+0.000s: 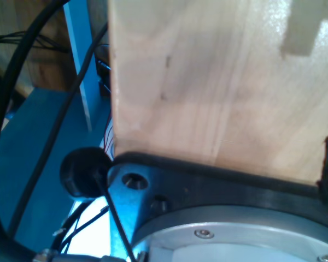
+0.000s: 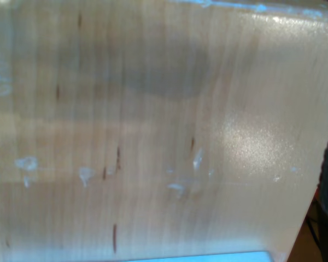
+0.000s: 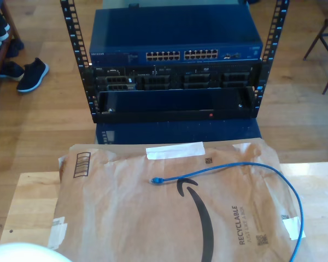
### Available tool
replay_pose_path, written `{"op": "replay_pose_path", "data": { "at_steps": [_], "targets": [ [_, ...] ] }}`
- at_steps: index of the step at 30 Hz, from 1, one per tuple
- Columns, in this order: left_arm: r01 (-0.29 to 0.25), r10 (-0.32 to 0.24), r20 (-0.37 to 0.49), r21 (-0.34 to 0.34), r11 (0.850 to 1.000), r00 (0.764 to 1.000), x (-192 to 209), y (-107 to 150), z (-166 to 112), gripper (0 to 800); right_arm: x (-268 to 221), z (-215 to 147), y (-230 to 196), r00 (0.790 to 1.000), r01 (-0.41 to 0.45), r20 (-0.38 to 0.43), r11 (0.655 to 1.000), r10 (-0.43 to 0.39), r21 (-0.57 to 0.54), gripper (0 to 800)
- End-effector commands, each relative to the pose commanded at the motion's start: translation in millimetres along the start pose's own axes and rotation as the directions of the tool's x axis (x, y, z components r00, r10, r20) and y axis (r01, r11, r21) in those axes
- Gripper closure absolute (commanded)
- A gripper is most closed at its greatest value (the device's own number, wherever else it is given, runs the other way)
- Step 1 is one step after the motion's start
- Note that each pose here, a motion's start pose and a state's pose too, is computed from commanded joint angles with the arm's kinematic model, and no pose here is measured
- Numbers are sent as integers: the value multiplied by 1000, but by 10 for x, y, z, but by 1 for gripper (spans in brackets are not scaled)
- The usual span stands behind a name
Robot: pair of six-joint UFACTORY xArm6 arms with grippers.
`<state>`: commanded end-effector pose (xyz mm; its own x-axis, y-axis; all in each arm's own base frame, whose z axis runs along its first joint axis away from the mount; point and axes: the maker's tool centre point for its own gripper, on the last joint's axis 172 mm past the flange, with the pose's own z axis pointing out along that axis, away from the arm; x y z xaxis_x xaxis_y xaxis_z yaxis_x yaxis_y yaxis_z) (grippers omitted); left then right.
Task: Grab the cable and plug it in
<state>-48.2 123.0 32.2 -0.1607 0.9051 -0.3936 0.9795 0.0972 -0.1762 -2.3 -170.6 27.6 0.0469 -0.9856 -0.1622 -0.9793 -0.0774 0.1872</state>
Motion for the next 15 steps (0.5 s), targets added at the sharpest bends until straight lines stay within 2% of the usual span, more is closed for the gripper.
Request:
{"op": "replay_pose_path", "data": {
  "at_steps": [15],
  "targets": [
    [3, -3, 0, 1, 1000, 1000, 2, -4, -5, 0, -10, 10, -4, 1000, 0, 2, 1000, 0, 1, 6]
  ]
}}
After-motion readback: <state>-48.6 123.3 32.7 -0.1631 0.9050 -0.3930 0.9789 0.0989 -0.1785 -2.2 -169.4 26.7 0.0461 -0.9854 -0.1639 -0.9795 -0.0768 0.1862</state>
